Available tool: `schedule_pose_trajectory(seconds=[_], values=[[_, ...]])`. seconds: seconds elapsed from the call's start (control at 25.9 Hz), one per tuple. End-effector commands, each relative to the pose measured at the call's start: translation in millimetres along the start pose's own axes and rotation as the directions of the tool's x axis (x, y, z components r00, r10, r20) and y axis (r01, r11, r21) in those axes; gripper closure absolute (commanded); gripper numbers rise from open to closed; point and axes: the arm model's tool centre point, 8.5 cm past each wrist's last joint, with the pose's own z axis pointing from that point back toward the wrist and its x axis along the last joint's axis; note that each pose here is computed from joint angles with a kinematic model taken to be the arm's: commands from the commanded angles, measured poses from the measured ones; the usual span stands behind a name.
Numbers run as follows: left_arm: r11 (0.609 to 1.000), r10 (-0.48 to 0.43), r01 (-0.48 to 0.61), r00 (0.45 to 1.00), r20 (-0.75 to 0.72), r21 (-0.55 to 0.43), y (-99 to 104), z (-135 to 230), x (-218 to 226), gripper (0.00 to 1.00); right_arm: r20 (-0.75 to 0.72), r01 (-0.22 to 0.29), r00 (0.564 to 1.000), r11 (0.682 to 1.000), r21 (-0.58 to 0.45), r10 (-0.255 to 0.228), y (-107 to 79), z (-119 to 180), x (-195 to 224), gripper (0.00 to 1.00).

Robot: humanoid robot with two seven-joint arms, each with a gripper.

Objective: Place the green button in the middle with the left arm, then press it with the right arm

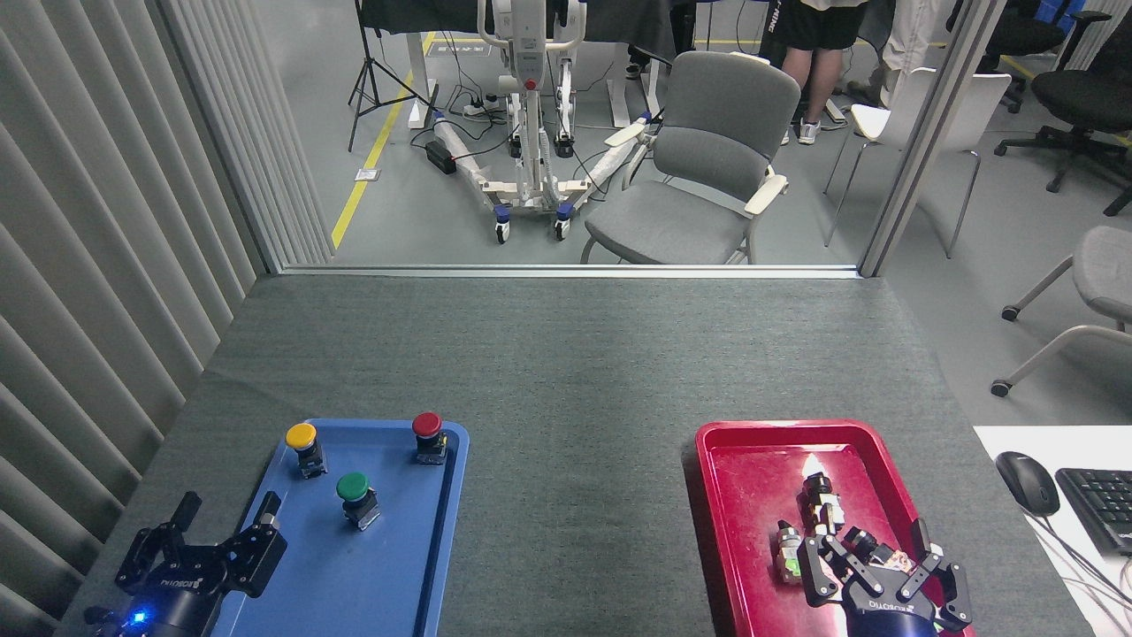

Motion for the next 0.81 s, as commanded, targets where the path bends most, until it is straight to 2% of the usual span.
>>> schedule_pose_trajectory(seconds=[0.0,0.27,0.77], values=[[1.0,0.0,0.0,1.0,-0.001,0.006,0,1,-1,0.0,0.007,-0.005,1.0,1.0,0.013,0.005,-0.6,-2,2,0.0],[0.998,-0.013,0.015,1.0,-0.022,0.065,21,2,1,0.0,0.145,-0.005,0.989,0.999,0.035,0.0,-0.2,-1,7,0.0],[0.998,-0.018,0.019,1.0,-0.019,0.064,18,4,1,0.0,0.148,-0.018,0.989,0.999,0.047,0.011,-0.4,-2,3,0.0]])
